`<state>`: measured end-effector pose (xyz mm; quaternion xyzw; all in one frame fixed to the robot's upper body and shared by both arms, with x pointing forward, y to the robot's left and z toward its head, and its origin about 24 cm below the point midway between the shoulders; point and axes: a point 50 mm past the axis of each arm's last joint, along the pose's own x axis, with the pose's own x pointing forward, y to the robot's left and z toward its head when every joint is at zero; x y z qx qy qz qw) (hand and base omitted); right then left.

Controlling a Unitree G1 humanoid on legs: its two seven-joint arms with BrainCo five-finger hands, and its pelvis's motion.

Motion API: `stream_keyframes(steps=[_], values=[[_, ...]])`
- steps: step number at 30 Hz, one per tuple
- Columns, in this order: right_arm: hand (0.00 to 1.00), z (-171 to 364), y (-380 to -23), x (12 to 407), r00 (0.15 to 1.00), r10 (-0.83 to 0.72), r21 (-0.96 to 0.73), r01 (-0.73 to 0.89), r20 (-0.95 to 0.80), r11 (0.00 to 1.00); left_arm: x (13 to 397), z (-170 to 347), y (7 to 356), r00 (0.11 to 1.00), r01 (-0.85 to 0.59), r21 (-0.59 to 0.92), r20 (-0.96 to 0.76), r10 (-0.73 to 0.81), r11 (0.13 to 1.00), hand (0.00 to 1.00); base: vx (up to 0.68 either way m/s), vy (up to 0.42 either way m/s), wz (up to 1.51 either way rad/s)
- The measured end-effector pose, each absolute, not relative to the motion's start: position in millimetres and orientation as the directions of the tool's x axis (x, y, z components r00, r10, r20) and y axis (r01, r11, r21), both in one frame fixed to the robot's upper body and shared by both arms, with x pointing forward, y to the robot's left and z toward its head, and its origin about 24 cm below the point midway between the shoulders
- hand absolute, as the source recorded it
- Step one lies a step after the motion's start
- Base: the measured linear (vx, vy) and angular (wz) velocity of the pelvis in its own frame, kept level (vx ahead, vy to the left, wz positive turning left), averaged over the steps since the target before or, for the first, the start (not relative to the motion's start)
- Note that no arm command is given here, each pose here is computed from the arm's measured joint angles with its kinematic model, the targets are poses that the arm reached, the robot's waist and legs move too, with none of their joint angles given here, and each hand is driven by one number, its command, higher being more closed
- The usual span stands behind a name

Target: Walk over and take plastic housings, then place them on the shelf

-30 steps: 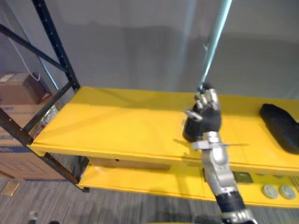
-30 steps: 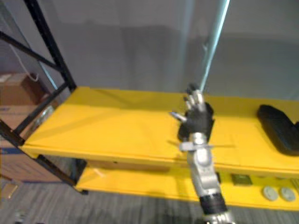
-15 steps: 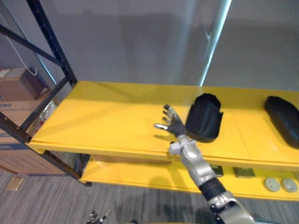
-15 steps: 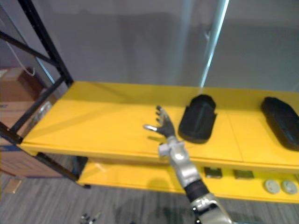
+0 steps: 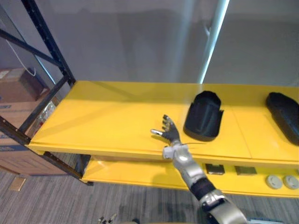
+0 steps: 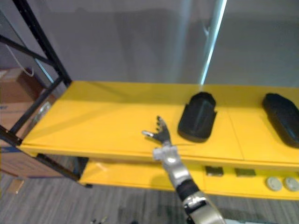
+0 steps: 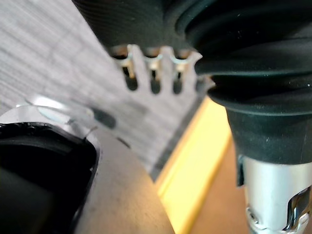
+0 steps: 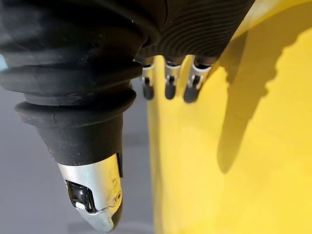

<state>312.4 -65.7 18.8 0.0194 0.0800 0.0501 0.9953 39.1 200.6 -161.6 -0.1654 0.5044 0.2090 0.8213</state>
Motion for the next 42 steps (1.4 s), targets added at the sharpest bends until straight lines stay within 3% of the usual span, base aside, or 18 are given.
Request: stream_keyframes(steps=[26,36,42], values=[[0.00,22,-100,320,0.948,-0.267,0.038,0.277,-0.177,0.960,45,-162,197,0.403,-0.472,-0.060,-0.902,0.155,0.879,0.00,0.00,0.000,0.00],[0.00,27,-103,322,0.957,-0.252,0.059,0.262,-0.140,0.963,47,-162,198,0.403,-0.466,-0.054,-0.901,0.158,0.883,0.00,0.00,0.006,-0.06],[0.00,30,-96,322,0.991,-0.105,0.083,0.111,-0.080,0.990,49,-162,198,0.407,-0.463,-0.054,-0.899,0.159,0.885,0.00,0.00,0.000,0.00]])
